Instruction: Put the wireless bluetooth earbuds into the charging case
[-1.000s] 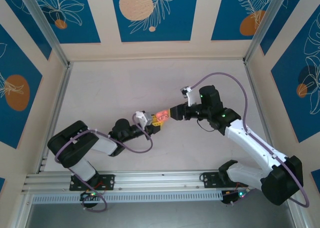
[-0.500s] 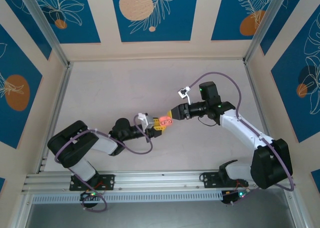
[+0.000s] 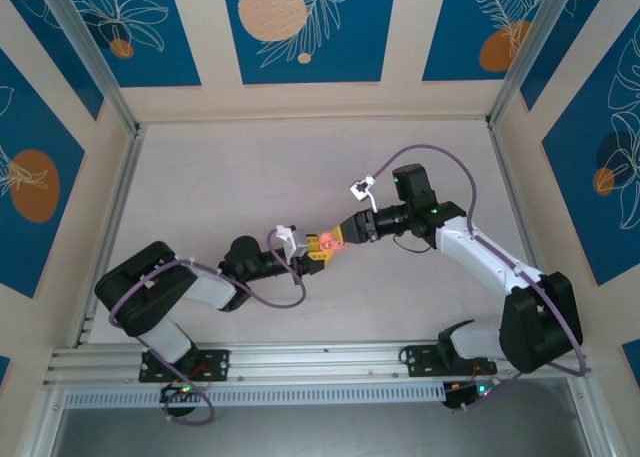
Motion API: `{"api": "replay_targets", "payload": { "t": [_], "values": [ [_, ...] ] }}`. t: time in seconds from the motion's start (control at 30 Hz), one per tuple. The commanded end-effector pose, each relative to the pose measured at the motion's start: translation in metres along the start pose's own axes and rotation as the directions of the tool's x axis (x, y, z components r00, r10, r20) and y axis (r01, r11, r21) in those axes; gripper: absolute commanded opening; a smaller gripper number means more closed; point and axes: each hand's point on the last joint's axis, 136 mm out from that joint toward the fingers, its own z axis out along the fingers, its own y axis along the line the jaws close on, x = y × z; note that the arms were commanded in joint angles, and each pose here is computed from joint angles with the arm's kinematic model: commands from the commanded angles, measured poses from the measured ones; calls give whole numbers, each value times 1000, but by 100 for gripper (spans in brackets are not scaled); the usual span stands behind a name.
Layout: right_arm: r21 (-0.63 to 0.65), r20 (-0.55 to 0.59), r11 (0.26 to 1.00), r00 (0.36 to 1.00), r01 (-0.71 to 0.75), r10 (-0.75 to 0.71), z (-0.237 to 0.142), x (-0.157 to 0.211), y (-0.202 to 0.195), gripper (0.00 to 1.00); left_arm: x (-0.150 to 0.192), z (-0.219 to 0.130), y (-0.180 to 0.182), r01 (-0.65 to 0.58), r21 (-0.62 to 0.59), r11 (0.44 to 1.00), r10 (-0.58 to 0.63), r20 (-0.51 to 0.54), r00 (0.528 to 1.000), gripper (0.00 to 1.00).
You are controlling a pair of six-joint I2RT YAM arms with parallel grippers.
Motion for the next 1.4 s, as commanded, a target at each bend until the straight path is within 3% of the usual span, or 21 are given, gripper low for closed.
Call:
{"api": "replay_targets", "payload": {
  "t": [0.0,0.23,0.37,0.5,0.57,0.67,0.77,1.37],
  "values": [
    [-15,57,997,996,76,-75,-17,2,22,47,-13,1,7,-7,-39,999,9,43,999,26],
    [78,129,990,983,118,-128,-37,4,13,47,-14,3,0,5,10,1000,-5,45,999,25],
    [165,126,955,955,248,-270,-44,4,10,48,-18,5,-8,15,61,998,-18,49,999,25],
    [205,99,867,872,454,-479,-47,10,11,63,-19,6,-15,15,106,994,-21,50,999,26],
    [194,93,811,813,552,-575,-46,16,12,64,-20,6,-18,16,126,992,-22,50,999,26],
    [107,125,689,678,716,-724,-44,30,29,55,-21,7,-21,18,151,988,-26,50,998,25],
    [139,133,638,624,757,-770,-42,32,22,55,-22,9,-25,25,182,983,-34,48,998,25],
    [-30,134,640,637,768,-759,-24,40,21,46,-25,11,-31,31,226,974,-42,48,998,26]
  ]
}}
